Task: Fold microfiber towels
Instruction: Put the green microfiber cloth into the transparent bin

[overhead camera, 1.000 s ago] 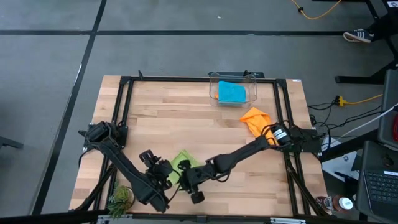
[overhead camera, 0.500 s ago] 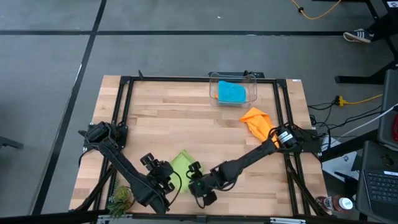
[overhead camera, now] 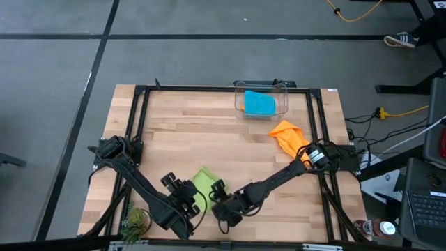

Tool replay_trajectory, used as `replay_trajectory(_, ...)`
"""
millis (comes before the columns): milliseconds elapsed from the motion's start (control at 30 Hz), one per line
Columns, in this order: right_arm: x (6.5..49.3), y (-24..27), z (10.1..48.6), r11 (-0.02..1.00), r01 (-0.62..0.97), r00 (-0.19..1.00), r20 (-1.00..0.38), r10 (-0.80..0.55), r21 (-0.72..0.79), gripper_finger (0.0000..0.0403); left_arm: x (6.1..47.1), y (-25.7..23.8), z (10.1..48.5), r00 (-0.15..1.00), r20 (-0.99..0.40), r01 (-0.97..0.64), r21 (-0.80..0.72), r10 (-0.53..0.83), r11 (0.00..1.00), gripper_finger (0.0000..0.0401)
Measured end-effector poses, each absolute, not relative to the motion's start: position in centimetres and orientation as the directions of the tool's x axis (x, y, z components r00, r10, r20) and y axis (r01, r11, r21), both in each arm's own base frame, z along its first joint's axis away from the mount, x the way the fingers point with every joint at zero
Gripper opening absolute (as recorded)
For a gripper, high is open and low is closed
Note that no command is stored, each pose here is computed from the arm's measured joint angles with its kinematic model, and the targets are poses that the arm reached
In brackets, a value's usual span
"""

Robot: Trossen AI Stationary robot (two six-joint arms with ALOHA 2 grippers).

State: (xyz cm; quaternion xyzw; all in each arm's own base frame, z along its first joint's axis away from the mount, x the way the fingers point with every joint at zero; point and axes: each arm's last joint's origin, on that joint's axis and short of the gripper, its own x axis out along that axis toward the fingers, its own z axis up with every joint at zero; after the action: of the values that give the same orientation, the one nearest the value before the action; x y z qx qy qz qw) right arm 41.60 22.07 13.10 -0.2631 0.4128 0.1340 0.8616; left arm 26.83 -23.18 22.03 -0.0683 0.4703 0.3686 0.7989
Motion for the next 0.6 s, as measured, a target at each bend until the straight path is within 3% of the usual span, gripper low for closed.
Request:
replay_trajectory(267,41.8,22.1,13.3,0.793,-0.457,0.652,-0.758,-0.009,-0.403,0.0301,26.8,-23.2,22.0,0.285,-0.802,-0.618,0.266,0.526,0.740,0.0179)
replay_trajectory(400,42.1,21.7,13.4,0.751,-0.423,0.685,-0.722,-0.100,-0.506,0.0311,26.9,-23.1,22.0,0.284,-0.802,-0.618,0.266,0.526,0.739,0.0179)
replay_trajectory(600,43.7,19.6,11.2,0.766,-0.476,0.641,-0.766,-0.034,-0.432,0.0302,26.9,-23.1,22.0,0.284,-0.801,-0.617,0.267,0.526,0.740,0.0179)
